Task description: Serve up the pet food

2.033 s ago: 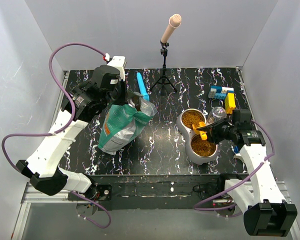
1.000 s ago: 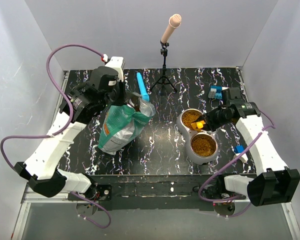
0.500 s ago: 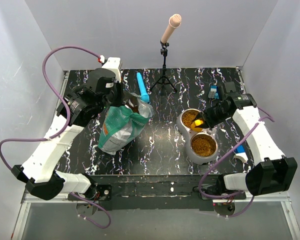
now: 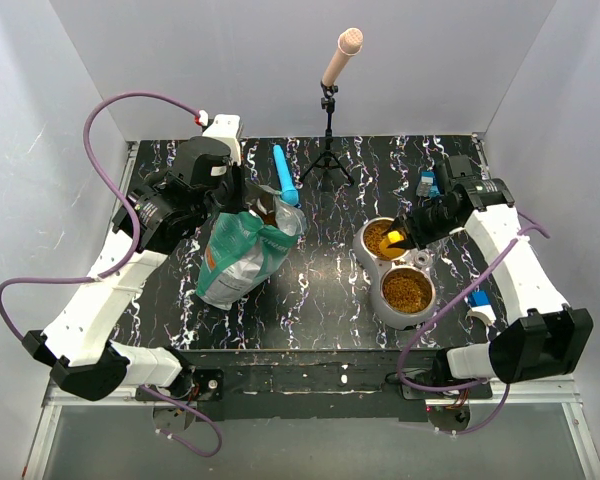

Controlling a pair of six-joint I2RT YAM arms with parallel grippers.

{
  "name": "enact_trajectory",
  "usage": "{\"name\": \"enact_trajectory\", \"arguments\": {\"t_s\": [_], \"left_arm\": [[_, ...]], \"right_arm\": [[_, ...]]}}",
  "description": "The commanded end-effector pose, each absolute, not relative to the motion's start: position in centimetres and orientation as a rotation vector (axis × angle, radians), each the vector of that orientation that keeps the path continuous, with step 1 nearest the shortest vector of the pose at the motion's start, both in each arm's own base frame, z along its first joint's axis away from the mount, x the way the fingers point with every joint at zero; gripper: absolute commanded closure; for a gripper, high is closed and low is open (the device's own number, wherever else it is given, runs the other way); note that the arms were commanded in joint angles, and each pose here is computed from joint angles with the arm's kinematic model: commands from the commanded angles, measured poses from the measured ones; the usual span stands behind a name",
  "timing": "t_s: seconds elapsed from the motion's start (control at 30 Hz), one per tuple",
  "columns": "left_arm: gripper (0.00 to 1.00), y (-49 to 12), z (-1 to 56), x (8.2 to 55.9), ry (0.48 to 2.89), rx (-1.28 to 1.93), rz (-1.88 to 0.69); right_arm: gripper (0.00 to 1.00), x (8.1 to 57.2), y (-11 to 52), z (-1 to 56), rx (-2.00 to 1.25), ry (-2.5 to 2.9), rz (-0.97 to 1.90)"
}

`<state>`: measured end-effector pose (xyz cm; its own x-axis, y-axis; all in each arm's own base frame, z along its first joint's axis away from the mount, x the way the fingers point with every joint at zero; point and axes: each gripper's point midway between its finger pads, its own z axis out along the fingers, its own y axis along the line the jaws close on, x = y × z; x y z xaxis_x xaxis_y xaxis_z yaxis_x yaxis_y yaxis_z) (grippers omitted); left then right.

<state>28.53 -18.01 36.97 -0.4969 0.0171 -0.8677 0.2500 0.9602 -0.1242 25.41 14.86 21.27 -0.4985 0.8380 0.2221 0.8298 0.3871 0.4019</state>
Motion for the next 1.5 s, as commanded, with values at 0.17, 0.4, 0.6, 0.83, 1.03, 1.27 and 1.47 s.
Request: {"name": "enact_trajectory", "arguments": {"t_s": [0.17, 0.4, 0.6, 0.83, 1.03, 1.27, 1.47], "left_arm": [[1.00, -17.5, 44.7, 28.2, 1.824, 0.100, -0.420], [1.00, -17.4, 44.4, 28.1, 1.829, 0.098, -0.416], [1.00, -17.3, 44.4, 28.2, 1.830, 0.094, -0.409], [1.00, -17.4, 44.6, 28.2, 1.833, 0.102, -0.409], [1.00, -17.6, 44.7, 28.3, 1.832, 0.109, -0.413], [1.00, -17.8, 44.7, 28.4, 1.835, 0.110, -0.413], [1.00, -17.0, 45.5, 28.8, 1.807, 0.096, -0.366]], "right_arm": [[0.99, 25.1, 15.0, 21.9, 1.562, 2.611, 0.736], [0.99, 25.2, 15.0, 21.8, 1.554, 2.596, 0.764], [0.99, 25.5, 14.6, 22.3, 1.519, 2.536, 0.740], [0.99, 26.5, 14.6, 24.6, 1.463, 2.491, 0.756], [0.99, 25.3, 15.4, 22.6, 1.498, 2.588, 0.762], [0.99, 25.7, 14.9, 25.3, 1.421, 2.526, 0.771], [0.99, 25.3, 15.5, 27.0, 1.200, 2.512, 0.893]]}}
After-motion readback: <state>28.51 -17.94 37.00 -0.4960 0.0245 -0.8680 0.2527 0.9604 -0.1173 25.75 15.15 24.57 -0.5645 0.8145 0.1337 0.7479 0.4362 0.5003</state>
